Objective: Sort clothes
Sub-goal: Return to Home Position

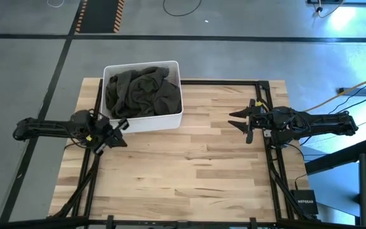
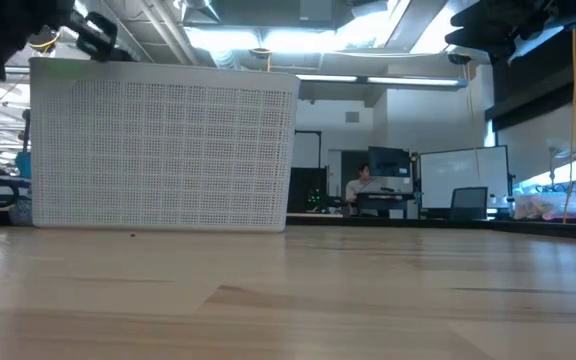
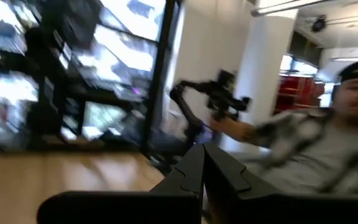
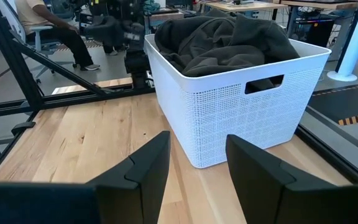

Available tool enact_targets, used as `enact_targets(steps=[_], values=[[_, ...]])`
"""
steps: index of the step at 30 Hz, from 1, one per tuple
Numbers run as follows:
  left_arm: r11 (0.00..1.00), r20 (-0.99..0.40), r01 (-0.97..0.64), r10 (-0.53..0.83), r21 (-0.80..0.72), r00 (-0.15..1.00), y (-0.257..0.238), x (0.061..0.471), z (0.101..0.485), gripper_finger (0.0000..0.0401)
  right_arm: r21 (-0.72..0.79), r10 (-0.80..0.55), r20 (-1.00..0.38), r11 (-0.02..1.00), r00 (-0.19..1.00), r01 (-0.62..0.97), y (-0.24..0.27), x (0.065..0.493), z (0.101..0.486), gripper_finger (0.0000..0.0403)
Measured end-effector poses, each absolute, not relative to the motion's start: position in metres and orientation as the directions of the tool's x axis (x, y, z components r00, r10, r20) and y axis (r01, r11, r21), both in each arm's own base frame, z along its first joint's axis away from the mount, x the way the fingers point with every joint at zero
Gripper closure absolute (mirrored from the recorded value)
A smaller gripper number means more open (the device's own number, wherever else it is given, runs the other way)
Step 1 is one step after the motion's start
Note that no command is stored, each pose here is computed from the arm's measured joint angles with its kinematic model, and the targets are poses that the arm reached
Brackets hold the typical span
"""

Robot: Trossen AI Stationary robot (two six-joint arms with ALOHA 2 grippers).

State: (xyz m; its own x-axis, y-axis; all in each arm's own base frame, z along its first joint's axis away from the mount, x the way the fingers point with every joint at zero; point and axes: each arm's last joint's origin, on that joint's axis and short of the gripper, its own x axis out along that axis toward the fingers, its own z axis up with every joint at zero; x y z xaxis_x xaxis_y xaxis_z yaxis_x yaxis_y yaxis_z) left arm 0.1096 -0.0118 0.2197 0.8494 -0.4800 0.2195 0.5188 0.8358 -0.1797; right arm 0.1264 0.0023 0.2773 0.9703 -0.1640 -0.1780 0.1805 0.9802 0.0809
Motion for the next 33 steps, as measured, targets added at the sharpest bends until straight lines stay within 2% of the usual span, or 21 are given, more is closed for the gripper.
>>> enact_targets(steps=[4,6,9,11,13,18,22,28,33], values=[[0.806,0.101,0.501,-0.497,-0.313,0.862,-0.013,0.112,0.207,0.0398,0.080,-0.164,-0.181,0.980,0.970,0.181,0.002,0.126,0.277,0.0228],[0.869,0.020,0.365,-0.381,-0.335,0.924,-0.009,0.114,0.199,0.0398,0.079,-0.164,-0.183,0.980,0.969,0.181,0.002,0.126,0.277,0.0228],[0.958,-0.098,0.128,-0.157,-0.255,0.983,-0.003,0.115,0.187,0.0398,0.079,-0.164,-0.183,0.980,0.969,0.181,0.002,0.126,0.277,0.0228],[0.981,-0.132,-0.009,-0.017,-0.195,0.991,0.001,0.115,0.184,0.0398,0.079,-0.164,-0.183,0.980,0.969,0.181,0.002,0.126,0.277,0.0228],[0.985,-0.131,-0.061,0.040,-0.162,0.991,0.003,0.115,0.184,0.0398,0.079,-0.165,-0.185,0.980,0.969,0.181,0.002,0.126,0.277,0.0228],[0.986,-0.140,-0.095,0.076,-0.134,0.987,0.004,0.115,0.182,0.0398,0.076,-0.172,-0.183,0.979,0.968,0.189,0.002,0.127,0.276,0.0228],[0.985,-0.087,-0.082,0.070,-0.149,0.994,0.003,0.115,0.169,0.0398,0.074,-0.173,-0.203,0.979,0.964,0.191,0.002,0.128,0.265,0.0228],[0.978,-0.179,-0.093,0.060,-0.186,0.982,0.001,0.111,0.152,0.0398,0.088,-0.173,-0.236,0.976,0.956,0.199,0.002,0.130,0.250,0.0228],[0.983,-0.129,-0.078,0.058,-0.163,0.990,0.001,0.108,0.156,0.0398,0.088,-0.165,-0.255,0.977,0.953,0.193,0.003,0.130,0.241,0.0228]])
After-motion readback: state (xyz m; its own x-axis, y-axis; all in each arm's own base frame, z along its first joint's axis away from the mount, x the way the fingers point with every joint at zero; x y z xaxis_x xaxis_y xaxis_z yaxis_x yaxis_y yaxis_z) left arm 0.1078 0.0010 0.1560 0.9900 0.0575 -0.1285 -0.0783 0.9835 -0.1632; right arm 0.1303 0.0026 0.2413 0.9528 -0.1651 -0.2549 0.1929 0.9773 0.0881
